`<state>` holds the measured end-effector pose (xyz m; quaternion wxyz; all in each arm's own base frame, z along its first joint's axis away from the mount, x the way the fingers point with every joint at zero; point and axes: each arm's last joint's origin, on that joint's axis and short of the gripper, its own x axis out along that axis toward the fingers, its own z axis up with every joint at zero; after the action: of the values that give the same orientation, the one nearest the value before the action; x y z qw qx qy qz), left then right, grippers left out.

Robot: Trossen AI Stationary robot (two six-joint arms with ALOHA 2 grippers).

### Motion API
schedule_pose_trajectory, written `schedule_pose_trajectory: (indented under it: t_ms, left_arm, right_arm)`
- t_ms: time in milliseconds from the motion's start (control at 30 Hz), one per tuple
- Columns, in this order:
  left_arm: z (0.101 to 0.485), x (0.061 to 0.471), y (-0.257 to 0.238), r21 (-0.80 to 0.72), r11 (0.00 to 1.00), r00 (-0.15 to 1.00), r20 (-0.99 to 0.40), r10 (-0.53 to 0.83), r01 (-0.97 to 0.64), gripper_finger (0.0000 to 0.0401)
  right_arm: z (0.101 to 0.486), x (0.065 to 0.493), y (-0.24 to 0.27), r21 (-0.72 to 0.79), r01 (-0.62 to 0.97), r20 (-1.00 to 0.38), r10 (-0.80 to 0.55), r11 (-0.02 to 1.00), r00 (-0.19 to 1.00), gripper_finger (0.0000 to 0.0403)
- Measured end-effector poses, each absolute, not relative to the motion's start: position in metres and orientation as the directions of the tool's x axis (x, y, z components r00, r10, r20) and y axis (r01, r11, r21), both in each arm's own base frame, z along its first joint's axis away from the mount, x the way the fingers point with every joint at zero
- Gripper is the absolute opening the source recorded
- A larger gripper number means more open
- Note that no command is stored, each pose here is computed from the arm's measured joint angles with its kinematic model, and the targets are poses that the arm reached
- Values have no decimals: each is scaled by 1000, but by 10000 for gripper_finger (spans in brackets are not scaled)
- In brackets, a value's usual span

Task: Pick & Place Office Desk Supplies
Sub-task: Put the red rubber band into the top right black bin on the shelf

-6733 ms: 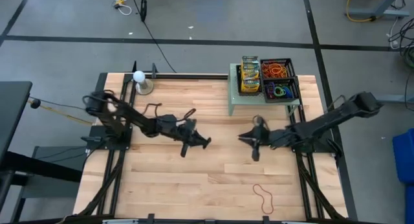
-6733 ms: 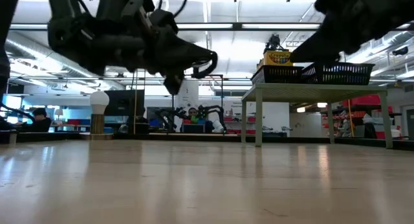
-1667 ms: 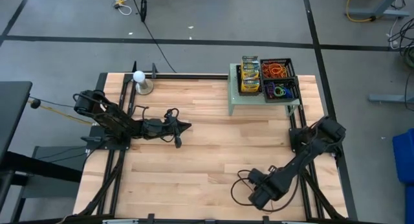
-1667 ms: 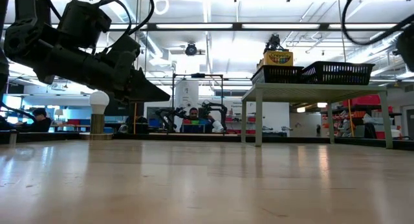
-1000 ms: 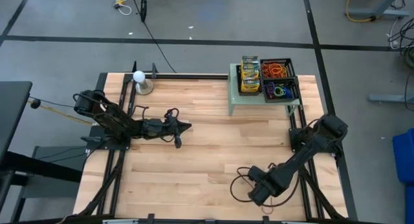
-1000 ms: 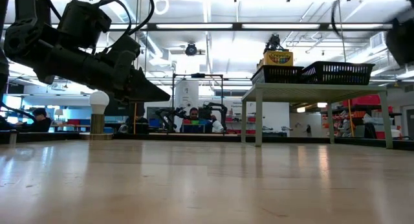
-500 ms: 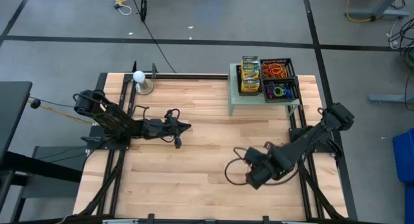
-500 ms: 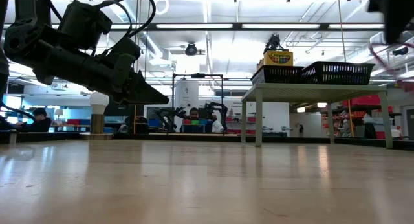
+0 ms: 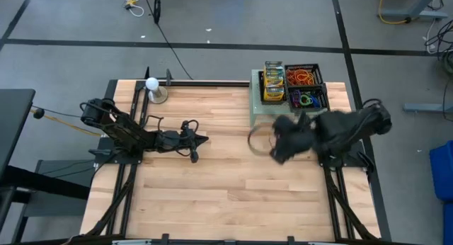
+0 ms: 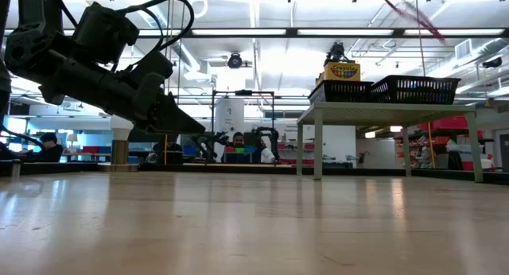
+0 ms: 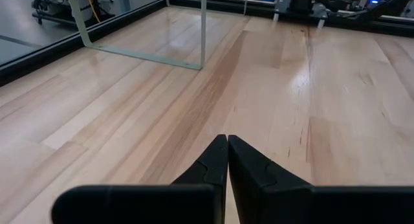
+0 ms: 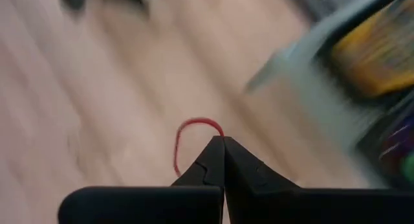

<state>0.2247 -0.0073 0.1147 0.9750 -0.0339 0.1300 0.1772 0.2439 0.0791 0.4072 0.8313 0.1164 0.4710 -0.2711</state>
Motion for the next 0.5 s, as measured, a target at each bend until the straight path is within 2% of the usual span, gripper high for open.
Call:
schedule_pose_trajectory:
  t_ms: [167,267,367,500]
  left_arm:
    - [115,225,-7,-20,935,903,-266,337,-354,17]
    - [115,225,-7,-20,935,904,-265,336,-354,17]
    - [115,225,-7,-20,935,904,-265,337,-354,17]
    - [115,225,-7,-20,935,904,-265,337,-354,17]
  right_arm:
    - [463,233,40,-65,635,-679,-500,770,538,0]
    - [492,221,16,-98,705,-564,-623,702,542,0]
    - [513,207,-8,-151,775,-472,-734,613,489,0]
    - [526,192,-45,-233,862,-410,-849,451,334,0]
